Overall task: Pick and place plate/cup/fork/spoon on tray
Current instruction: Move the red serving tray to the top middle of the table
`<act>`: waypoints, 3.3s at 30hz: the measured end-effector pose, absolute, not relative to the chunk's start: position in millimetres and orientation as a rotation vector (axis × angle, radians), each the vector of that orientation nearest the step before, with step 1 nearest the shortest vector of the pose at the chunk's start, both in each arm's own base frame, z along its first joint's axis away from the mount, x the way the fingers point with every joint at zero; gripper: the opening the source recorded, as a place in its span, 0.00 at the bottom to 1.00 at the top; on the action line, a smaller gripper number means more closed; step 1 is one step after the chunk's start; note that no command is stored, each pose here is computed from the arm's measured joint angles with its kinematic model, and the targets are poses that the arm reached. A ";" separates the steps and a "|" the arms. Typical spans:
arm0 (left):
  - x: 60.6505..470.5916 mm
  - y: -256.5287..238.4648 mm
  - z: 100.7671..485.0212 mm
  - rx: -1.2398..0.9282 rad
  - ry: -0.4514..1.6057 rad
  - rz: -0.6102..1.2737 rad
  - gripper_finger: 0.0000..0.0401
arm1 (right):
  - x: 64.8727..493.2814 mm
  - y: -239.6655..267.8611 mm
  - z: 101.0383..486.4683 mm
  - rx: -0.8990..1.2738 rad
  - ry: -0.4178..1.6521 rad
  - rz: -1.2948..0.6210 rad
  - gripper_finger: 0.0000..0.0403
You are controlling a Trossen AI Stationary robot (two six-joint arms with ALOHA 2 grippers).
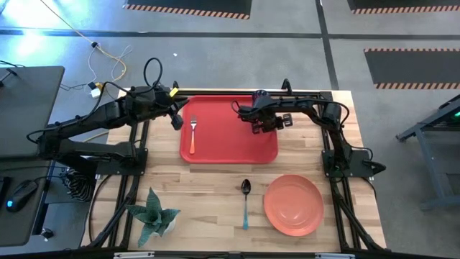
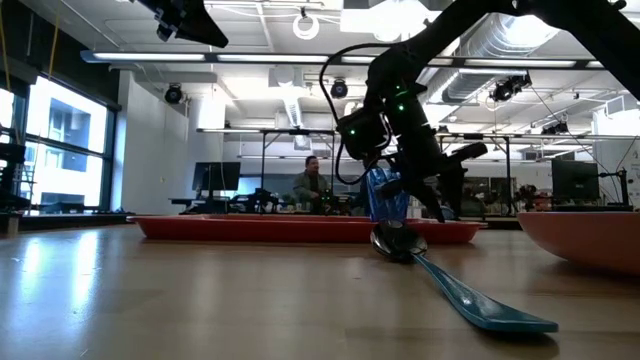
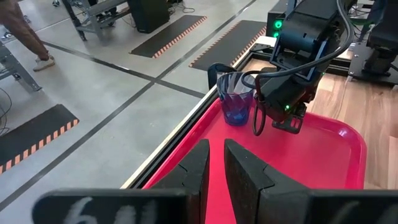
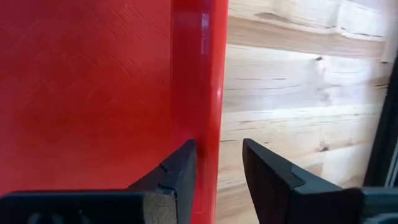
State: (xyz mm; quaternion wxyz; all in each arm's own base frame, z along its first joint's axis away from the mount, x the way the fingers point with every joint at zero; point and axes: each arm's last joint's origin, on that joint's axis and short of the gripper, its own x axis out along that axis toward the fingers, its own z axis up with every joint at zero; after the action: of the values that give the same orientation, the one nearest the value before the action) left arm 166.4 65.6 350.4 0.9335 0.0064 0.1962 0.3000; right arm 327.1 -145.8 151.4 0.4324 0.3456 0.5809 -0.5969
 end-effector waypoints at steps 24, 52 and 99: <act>166.7 65.4 350.9 -0.006 0.390 0.608 0.10 | 319.3 -106.5 225.4 0.933 1.302 -1.304 0.30; 176.7 77.9 292.5 -0.132 0.869 0.626 0.10 | 313.9 35.2 272.5 1.020 1.084 -1.169 0.30; 206.5 162.8 155.8 -0.770 1.341 1.045 0.10 | 231.0 -37.9 370.3 0.642 0.793 -1.010 0.30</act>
State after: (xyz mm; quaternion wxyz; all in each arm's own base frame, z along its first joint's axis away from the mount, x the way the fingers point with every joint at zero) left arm 206.5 162.8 155.8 0.5951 -0.3317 0.5773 0.4500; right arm 231.0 -37.9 370.3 0.7534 0.2941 0.3631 -0.4626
